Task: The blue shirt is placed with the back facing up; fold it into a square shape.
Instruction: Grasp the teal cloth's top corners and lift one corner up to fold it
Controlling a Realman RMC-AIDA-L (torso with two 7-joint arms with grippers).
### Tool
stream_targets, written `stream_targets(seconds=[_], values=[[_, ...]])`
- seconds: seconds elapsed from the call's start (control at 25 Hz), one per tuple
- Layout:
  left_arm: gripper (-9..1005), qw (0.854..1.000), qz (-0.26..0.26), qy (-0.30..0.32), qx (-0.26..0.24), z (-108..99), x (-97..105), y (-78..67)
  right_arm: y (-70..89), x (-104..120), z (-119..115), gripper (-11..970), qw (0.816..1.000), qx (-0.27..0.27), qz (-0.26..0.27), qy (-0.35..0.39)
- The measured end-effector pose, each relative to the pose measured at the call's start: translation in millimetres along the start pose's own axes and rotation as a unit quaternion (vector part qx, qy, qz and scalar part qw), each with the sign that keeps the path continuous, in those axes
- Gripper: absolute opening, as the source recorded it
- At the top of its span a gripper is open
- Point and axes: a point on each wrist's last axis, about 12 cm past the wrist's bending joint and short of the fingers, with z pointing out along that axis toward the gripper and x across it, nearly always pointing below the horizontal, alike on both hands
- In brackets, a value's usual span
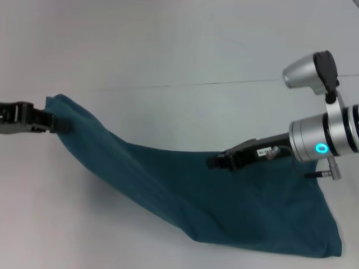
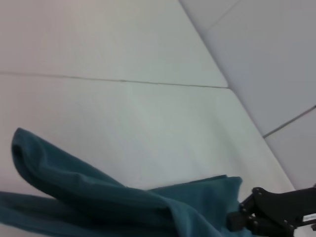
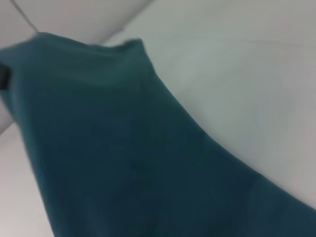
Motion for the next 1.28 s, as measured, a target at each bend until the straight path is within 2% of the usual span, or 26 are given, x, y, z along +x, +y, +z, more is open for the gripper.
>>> stream_targets(seconds=[0.24,0.52,0.68,0.76,1.12,1.28], values=[[116,1.0,0.008,0.011,0.017,7,-17,-12.9,10.4,-18,10,-1,0.999,0.009,0.025,0.039],[116,0.998,0.029,0.02,0.045,13,-36,-33.7,19.7,-25,30,0,0.996,0.015,0.016,0.085],[116,0.997,0.044,0.022,0.063,16,-44,-44.8,24.5,-26,47,0,0.995,0.022,0.004,0.101],[116,0.996,0.051,0.025,0.068,17,-48,-49.3,31.2,-26,65,0,0.993,0.024,-0.007,0.119],[116,0.995,0.056,0.028,0.071,17,-48,-50.9,51.1,-32,93,-1,0.992,0.012,-0.036,0.124],[116,0.995,0.059,0.035,0.071,20,-46,-50.8,45.3,-34,87,-1,0.994,0.019,-0.029,0.106]])
